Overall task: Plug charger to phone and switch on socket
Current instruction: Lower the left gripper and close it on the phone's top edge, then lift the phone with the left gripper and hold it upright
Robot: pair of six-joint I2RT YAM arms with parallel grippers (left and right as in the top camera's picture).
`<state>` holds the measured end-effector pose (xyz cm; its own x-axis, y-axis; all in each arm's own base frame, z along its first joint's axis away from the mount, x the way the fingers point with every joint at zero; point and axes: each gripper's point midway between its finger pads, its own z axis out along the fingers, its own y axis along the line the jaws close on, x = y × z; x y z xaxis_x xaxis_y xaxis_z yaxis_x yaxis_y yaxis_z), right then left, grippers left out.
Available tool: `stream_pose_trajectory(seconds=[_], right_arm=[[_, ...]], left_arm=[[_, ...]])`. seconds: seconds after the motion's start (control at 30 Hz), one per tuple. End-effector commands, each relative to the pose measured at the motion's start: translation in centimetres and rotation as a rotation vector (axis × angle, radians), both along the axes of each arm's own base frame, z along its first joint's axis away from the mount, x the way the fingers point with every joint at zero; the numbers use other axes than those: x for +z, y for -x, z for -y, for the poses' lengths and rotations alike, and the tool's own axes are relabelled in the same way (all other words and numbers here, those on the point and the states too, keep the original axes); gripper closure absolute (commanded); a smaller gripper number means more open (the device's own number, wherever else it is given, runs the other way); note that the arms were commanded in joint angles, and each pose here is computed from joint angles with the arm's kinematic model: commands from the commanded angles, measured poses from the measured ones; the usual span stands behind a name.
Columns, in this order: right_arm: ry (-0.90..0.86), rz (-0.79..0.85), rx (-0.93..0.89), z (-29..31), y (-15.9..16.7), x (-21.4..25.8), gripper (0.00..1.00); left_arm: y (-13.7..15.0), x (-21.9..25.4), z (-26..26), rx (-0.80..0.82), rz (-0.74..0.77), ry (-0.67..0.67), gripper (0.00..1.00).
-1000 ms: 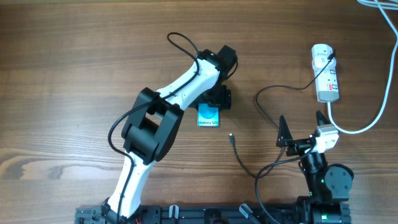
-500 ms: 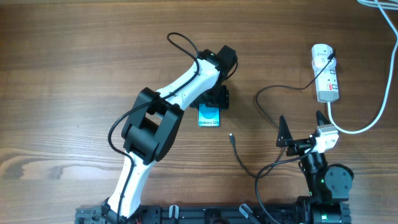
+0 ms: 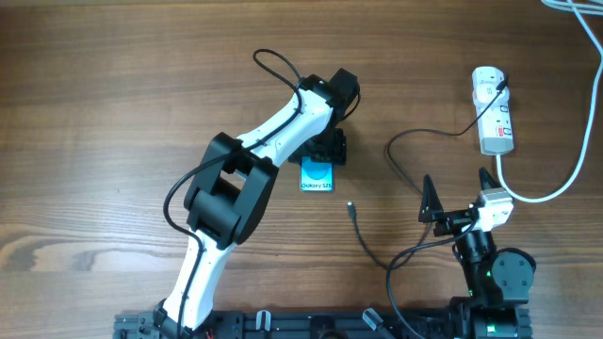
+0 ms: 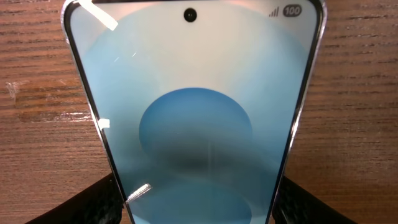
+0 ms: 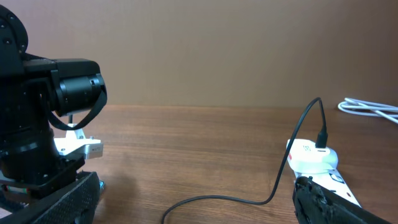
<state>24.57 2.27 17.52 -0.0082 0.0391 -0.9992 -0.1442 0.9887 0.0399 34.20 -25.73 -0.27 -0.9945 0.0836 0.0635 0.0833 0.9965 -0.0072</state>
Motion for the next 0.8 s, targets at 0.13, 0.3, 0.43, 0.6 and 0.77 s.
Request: stream_pose_trajectory(seconds=[0.13,0.3,0.43,0.6,0.77], right_arm=[[0.011,0.006,-0.018,0.3,0.0,0.0,0.00],[0.011,0.006,-0.018,0.3,0.0,0.0,0.00],[0.011,0.006,-0.018,0.3,0.0,0.0,0.00],[0.012,0.006,-0.018,0.3,0.0,0.0,0.00],[0.012,0.006,-0.018,0.3,0.0,0.0,0.00]], left_arm=[[0.0,-2.2,-0.6,0.034,-0.051,0.008,0.27],[-0.5,-1.3,-0.8,0.067,-0.062,0.060,0.29],[-1.0,0.4,-1.2,0.086,-0.051,0.094,0.29],[-1.6,3.3,-1.0,0.111,-0.039,0.188,0.30],[-1.1,6.5,0.5,0.079,-0.088,0.385,0.30]])
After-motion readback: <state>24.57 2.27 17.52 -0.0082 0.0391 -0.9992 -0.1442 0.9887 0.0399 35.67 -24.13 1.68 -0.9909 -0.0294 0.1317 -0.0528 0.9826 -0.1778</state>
